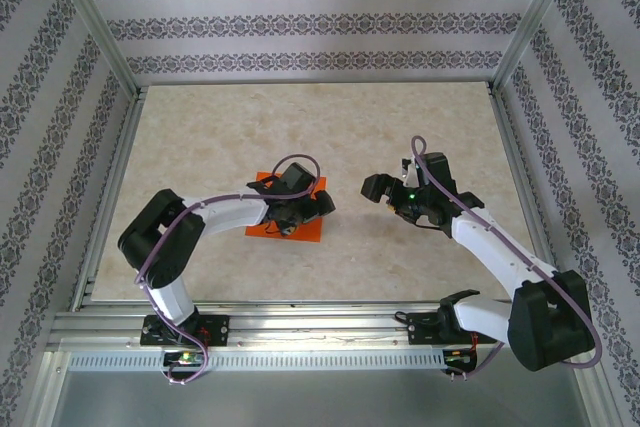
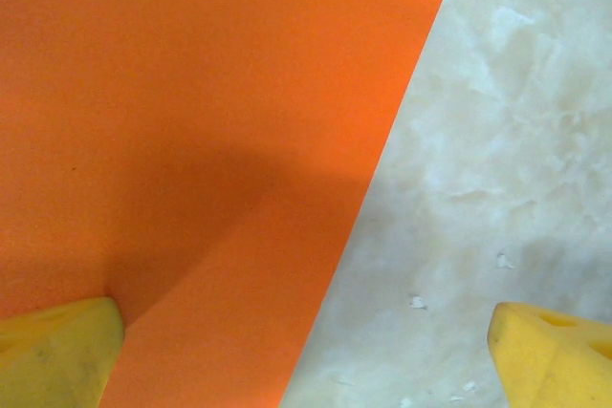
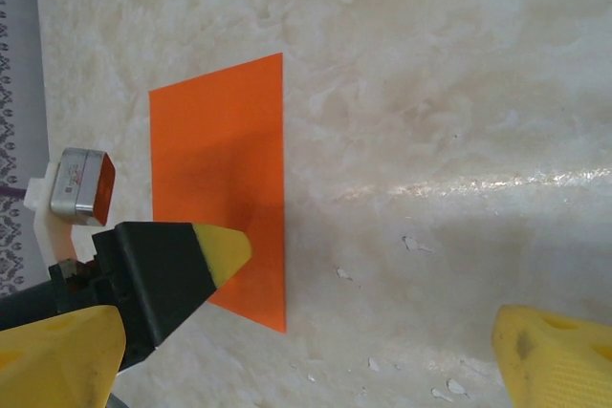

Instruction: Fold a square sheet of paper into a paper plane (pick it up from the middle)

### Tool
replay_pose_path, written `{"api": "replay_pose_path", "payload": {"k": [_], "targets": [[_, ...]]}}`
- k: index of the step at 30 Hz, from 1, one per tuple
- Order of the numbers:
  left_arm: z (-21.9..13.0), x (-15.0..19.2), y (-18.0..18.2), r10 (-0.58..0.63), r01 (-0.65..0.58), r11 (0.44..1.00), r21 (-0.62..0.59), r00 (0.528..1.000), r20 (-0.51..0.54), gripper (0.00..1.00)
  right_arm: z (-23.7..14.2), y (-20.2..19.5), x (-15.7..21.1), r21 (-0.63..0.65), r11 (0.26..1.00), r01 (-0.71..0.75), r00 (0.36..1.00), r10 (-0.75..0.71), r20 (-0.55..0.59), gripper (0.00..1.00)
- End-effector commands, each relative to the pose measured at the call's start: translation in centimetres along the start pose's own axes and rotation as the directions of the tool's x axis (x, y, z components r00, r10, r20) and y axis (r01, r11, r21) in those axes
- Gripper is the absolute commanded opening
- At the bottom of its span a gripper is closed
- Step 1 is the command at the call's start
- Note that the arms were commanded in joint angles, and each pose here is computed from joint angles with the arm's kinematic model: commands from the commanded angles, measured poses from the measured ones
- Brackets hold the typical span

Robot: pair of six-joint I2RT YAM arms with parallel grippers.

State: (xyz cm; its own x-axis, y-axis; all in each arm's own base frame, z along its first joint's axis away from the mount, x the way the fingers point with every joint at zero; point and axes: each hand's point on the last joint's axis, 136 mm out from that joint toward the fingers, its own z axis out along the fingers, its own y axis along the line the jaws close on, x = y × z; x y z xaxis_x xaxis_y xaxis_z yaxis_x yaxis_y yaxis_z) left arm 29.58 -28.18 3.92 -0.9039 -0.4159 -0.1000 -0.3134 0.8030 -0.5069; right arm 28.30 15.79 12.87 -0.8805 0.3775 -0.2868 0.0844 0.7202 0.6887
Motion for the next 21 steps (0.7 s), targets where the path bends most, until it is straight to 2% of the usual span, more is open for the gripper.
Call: {"api": "replay_pose_path", "payload": {"k": [1,3,6,8,11,15,18,21], "targets": [[0.4,0.9,0.0,-0.046,0.046,0.999,-0.017,0.999,-0.012,0.99,-0.3,0.2,0.0,0.005,1.000,0.000,1.000,0.000,0.014,0.98],[-1.5,-0.3,-0.9,0.025,-0.023,0.999,-0.039,0.999,0.038,0.99,-0.2,0.5,0.0,-0.008,1.000,0.003,1.000,-0.003,0.001,0.98],[-4.7,-2.9,0.5,0.128,-0.102,0.981,-0.164,0.979,0.156,0.99,0.1,1.0,0.0,-0.007,1.000,0.015,1.000,-0.015,-0.005,0.98],[-5.9,-4.3,1.3,0.204,-0.171,0.966,-0.195,0.965,0.163,0.99,0.5,1.3,0.2,0.002,0.999,0.036,0.999,-0.036,-0.013,0.98],[-7.0,-5.8,2.8,0.339,-0.307,0.919,-0.246,0.936,0.097,0.99,1.3,1.8,0.7,0.014,0.998,0.056,0.998,-0.055,-0.042,0.98],[-7.2,-7.0,4.4,0.437,-0.432,0.842,-0.322,0.897,-0.063,0.99,2.5,2.5,1.4,0.039,0.995,0.096,0.993,-0.093,-0.070,0.98],[-6.1,-6.6,4.2,0.473,-0.511,0.800,-0.315,0.860,-0.192,0.99,3.2,3.1,1.7,0.028,0.995,0.096,0.992,-0.093,-0.083,0.98],[-4.6,-6.3,3.9,0.471,-0.533,0.795,-0.288,0.843,-0.260,0.99,4.0,3.6,2.0,0.018,0.996,0.093,0.991,-0.090,-0.099,0.98]]}}
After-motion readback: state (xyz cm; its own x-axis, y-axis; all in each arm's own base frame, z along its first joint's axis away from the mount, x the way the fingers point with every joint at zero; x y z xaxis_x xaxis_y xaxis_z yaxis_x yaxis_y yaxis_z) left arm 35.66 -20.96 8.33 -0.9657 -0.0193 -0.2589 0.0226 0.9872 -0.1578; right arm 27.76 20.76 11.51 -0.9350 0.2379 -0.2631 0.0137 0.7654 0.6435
